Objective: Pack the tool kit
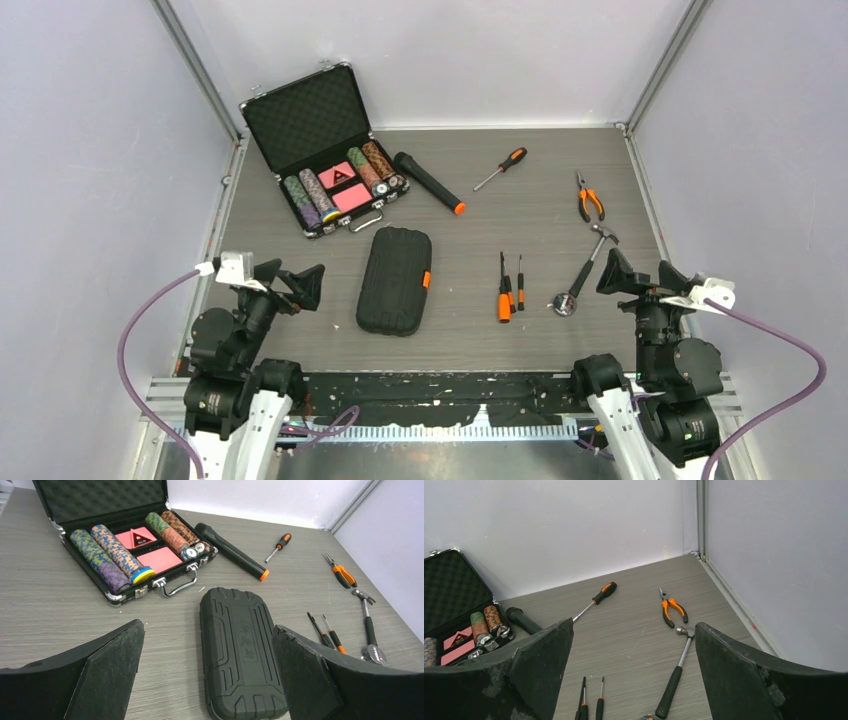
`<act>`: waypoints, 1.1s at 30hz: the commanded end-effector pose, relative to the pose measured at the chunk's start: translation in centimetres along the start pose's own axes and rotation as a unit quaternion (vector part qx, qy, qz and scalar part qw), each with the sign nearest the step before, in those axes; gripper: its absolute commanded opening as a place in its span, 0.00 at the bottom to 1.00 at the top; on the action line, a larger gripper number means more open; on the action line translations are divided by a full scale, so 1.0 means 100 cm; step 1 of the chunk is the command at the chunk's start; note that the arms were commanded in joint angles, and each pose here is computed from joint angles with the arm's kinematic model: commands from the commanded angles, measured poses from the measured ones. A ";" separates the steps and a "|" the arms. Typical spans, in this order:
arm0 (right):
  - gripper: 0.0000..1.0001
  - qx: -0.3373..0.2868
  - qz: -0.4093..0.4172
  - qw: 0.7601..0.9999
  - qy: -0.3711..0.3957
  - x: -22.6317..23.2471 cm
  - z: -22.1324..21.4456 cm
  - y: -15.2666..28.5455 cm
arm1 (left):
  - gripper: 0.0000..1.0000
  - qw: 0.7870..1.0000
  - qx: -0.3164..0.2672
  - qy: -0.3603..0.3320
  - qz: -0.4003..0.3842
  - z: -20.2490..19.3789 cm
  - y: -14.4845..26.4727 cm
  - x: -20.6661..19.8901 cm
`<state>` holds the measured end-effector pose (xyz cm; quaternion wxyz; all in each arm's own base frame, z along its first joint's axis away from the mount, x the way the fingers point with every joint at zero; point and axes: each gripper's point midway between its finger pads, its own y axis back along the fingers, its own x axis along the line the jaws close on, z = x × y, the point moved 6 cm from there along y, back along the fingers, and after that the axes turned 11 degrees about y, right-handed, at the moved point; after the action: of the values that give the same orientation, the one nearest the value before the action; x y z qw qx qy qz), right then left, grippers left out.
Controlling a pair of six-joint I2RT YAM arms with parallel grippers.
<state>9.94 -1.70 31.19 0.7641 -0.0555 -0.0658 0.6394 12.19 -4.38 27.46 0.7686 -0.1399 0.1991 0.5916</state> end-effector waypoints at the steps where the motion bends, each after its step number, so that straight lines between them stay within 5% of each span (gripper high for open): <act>1: 0.95 0.010 0.004 1.000 -0.019 0.003 0.005 -0.002 | 1.00 1.000 0.007 0.016 -0.021 0.000 -0.010 -0.006; 15: 0.95 0.209 0.132 0.966 -0.079 0.064 -0.051 -0.032 | 1.00 0.981 0.173 0.089 0.022 -0.032 -0.041 -0.001; 20: 0.95 0.318 0.179 0.923 -0.123 0.093 -0.086 -0.041 | 1.00 0.954 0.267 0.136 0.032 -0.055 -0.058 0.000; 27: 0.95 0.313 0.300 0.874 -0.218 0.135 -0.126 -0.048 | 1.00 0.926 0.346 0.150 0.034 -0.085 -0.085 -0.006; 33: 0.96 0.394 0.320 0.833 -0.221 0.185 -0.155 -0.051 | 1.00 0.913 0.379 0.134 0.072 -0.114 -0.109 -0.008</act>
<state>18.90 11.29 15.16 0.4926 0.3792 0.0816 0.7790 18.59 -11.80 16.32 0.6745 0.1267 0.5395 0.4878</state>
